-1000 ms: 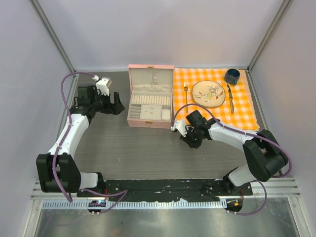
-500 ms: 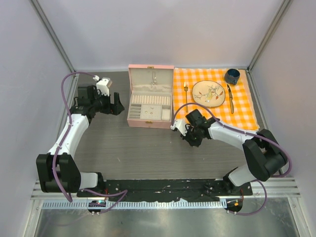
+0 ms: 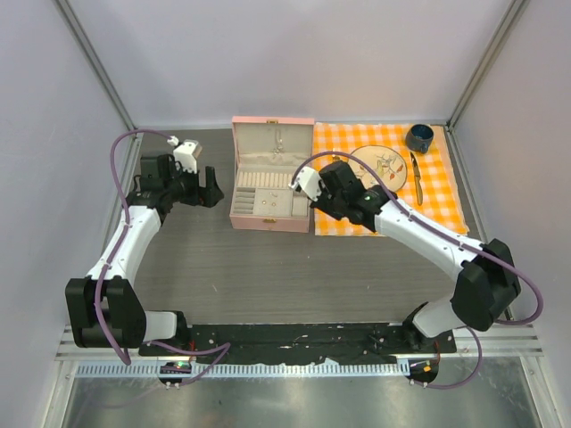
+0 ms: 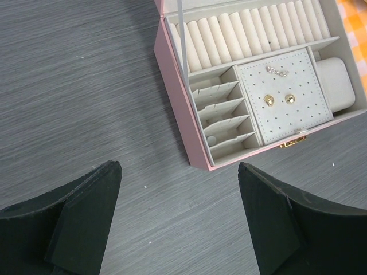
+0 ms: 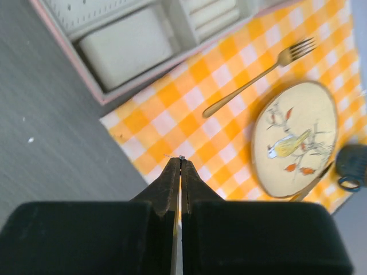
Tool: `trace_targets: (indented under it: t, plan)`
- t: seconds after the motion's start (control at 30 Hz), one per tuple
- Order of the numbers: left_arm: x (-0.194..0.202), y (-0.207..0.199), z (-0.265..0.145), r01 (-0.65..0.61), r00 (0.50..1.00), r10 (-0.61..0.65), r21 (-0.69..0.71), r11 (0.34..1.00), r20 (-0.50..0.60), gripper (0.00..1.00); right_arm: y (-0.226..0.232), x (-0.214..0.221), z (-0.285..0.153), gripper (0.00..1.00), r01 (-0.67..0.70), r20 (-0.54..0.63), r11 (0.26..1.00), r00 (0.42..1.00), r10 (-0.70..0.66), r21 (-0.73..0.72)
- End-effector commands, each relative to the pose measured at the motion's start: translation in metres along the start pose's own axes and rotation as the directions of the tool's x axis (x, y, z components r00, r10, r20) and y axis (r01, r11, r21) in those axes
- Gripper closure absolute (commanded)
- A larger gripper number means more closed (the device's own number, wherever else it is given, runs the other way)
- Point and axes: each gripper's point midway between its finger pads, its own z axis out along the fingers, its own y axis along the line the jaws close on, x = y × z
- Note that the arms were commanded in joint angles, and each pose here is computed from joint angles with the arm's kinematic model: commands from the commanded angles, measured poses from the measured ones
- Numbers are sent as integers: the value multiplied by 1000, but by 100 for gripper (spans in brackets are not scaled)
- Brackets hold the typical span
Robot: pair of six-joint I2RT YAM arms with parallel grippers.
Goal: Organize the mixed jewelry
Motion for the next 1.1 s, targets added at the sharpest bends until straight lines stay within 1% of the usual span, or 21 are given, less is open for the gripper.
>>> trace_targets:
  t: [0.0,0.03,0.1,0.13,0.2,0.23,0.4,0.57,0.83,1.07]
  plan:
    - [-13,3,-4,-21,998,23,-30,999,50,12,-36,-49,-2,99,35,53,975,997,-48,218]
    - [-15,5,-4,-22,998,24,-42,999,53,13,-37,-56,9,99,40,54,972,997,-54,231]
    - [-16,7,-6,-25,998,28,-58,998,57,13,-41,-74,13,99,68,60,959,994,-88,276]
    - [-16,10,-6,-23,998,28,-75,997,59,13,-41,-79,26,99,78,59,954,993,-99,289]
    - [-16,13,-6,-22,998,28,-92,996,58,13,-41,-95,33,99,106,64,944,989,-132,314]
    - [-17,15,-7,2,998,5,-105,994,64,12,-37,-97,48,99,122,49,942,988,-145,313]
    - [-18,19,-10,8,997,2,-136,991,71,13,-39,-125,72,99,146,61,932,982,-176,333]
    - [-20,23,-14,10,996,4,-166,986,84,13,-34,-144,87,99,165,74,932,977,-199,322]
    - [-23,28,-16,29,996,-12,-187,982,94,13,-17,-146,109,99,189,68,939,974,-217,287]
    - [-23,29,-16,33,996,-16,-195,980,90,13,-3,-144,111,99,209,57,942,971,-232,264]
